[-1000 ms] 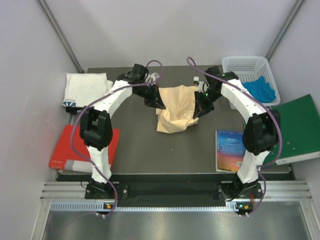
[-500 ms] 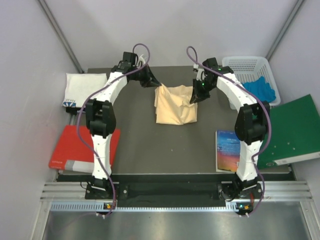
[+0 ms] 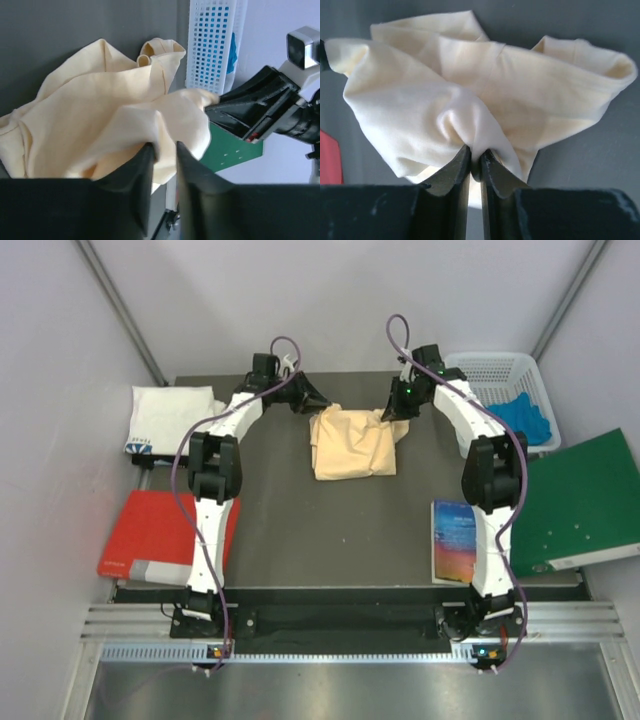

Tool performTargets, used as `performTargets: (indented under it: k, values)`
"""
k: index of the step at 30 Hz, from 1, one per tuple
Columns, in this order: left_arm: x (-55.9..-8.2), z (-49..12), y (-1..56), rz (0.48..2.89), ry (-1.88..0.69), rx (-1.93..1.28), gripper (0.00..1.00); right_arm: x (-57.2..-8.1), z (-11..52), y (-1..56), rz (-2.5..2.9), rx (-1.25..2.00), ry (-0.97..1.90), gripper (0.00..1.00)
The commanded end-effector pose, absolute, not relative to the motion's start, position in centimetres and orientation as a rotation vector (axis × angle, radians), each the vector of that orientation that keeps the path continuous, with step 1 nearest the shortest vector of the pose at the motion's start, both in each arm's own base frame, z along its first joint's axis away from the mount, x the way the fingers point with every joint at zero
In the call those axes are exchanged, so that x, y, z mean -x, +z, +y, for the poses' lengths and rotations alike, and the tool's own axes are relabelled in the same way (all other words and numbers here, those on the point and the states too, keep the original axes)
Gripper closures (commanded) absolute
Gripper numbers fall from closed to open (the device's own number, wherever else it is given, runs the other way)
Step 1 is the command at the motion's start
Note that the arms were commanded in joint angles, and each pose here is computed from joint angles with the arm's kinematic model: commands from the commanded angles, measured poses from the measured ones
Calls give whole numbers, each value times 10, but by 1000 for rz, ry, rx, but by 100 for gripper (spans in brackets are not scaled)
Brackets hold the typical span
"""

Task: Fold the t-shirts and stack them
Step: Fold the long partially folded tshirt into a neat square, then smooth out wrinkles on the folded tshirt

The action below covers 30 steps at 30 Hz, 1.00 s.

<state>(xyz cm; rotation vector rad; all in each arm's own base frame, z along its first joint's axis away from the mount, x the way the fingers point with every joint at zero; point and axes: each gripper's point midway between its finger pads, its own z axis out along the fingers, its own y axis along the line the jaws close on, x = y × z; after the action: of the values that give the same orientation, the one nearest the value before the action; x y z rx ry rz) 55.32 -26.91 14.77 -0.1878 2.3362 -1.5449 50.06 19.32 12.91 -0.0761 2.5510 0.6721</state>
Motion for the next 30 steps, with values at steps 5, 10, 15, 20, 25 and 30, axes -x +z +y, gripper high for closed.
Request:
performTargets:
  k: [5,10,15,20,25,30]
  values:
    - [-562,-247,193,2200,-1594,106,1,-566,167,134,2361,-180,510,56]
    - [-539,-242,203,2221,-1549,58,1,-578,135,152,2213,-339,330,32]
    - [-515,-234,203,2275,-1476,15,1,-565,136,200,2143,-261,288,23]
    - [-503,-227,191,2342,-1384,-4,1,-532,160,211,2207,-42,298,58]
    - [-488,-231,173,2436,-1341,-11,1,-499,212,214,2230,201,448,100]
    - [-480,-245,158,2486,-1335,-13,1,-477,258,181,2347,330,696,100]
